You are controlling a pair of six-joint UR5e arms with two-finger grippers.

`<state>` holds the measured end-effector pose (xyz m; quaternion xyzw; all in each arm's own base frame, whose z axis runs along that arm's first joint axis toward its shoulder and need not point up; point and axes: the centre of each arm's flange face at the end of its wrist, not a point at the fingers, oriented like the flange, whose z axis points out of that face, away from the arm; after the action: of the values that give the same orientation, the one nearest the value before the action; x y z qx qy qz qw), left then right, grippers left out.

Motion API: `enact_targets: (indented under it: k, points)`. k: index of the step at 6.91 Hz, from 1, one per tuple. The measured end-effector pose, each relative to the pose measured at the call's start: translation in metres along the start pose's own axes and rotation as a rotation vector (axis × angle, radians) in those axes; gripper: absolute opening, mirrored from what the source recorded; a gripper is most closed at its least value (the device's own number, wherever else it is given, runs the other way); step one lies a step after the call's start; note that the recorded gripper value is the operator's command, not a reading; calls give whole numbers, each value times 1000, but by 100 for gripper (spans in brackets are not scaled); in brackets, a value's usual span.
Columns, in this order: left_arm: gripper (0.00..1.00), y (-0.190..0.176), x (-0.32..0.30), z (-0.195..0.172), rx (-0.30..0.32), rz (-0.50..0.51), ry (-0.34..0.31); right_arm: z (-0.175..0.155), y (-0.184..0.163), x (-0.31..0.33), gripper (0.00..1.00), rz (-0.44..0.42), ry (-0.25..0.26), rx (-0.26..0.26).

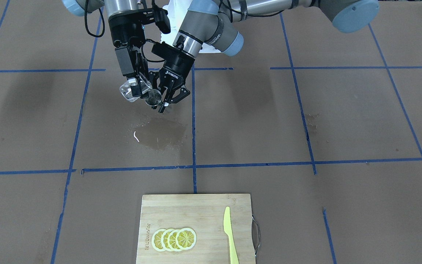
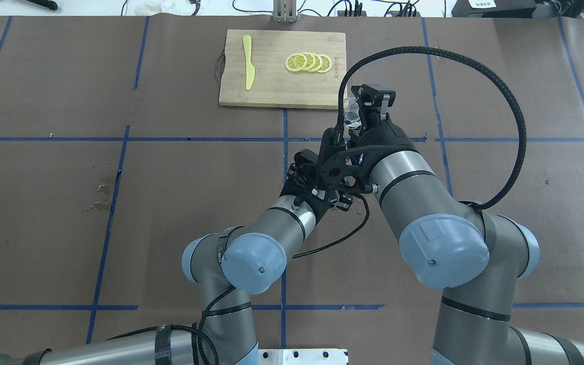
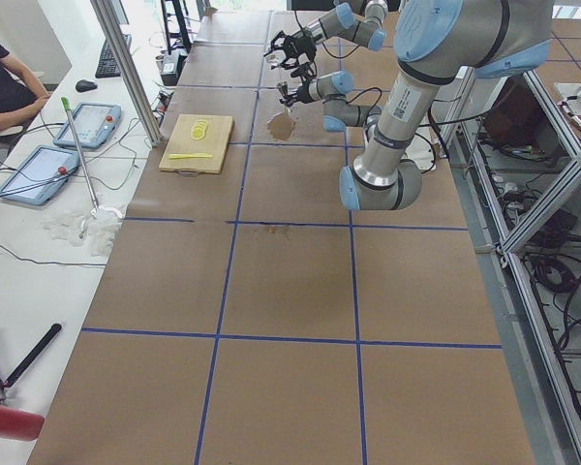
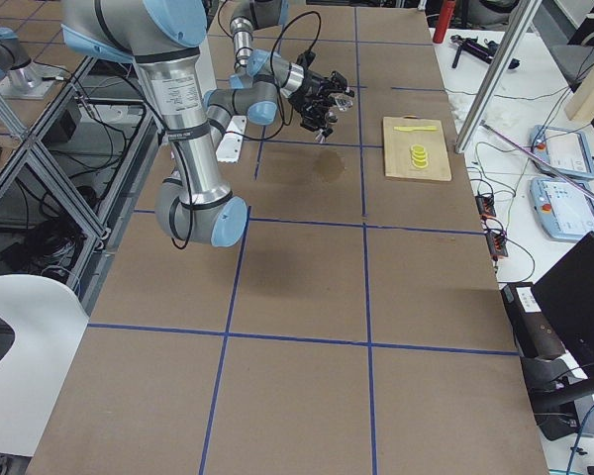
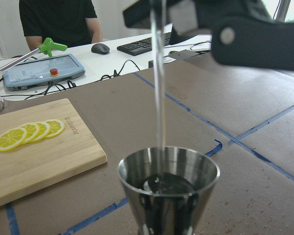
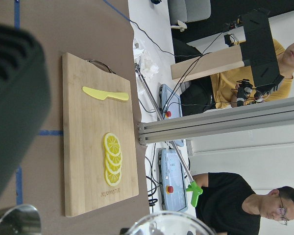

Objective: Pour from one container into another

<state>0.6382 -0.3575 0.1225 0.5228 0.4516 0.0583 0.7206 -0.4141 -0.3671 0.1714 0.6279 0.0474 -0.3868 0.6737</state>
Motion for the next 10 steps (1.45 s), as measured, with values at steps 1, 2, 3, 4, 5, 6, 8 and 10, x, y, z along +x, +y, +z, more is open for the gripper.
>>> enact_targets:
  k: [1,2,3,4,5,6,8,10]
  points:
    - [0,0,0,0,0,0,0,-1,-2,1,0,12,2,6]
    - [0,-1,0,0,1,-1,1,-2,-3,2,0,32,3,11]
    - [0,-1,0,-1,3,-2,2,-3,-4,3,0,71,2,14]
    - [0,-2,0,-1,7,-5,5,-3,-4,2,0,118,1,15]
    - [0,-2,-1,-2,14,-9,9,-3,-3,3,0,143,1,15]
    - [0,-2,-2,-3,18,-13,12,-4,-3,5,0,163,3,19]
    - [0,-3,-4,-4,23,-16,13,-6,-2,10,0,229,8,27]
    - [0,-4,-7,-6,36,-25,20,-4,2,14,0,282,18,22]
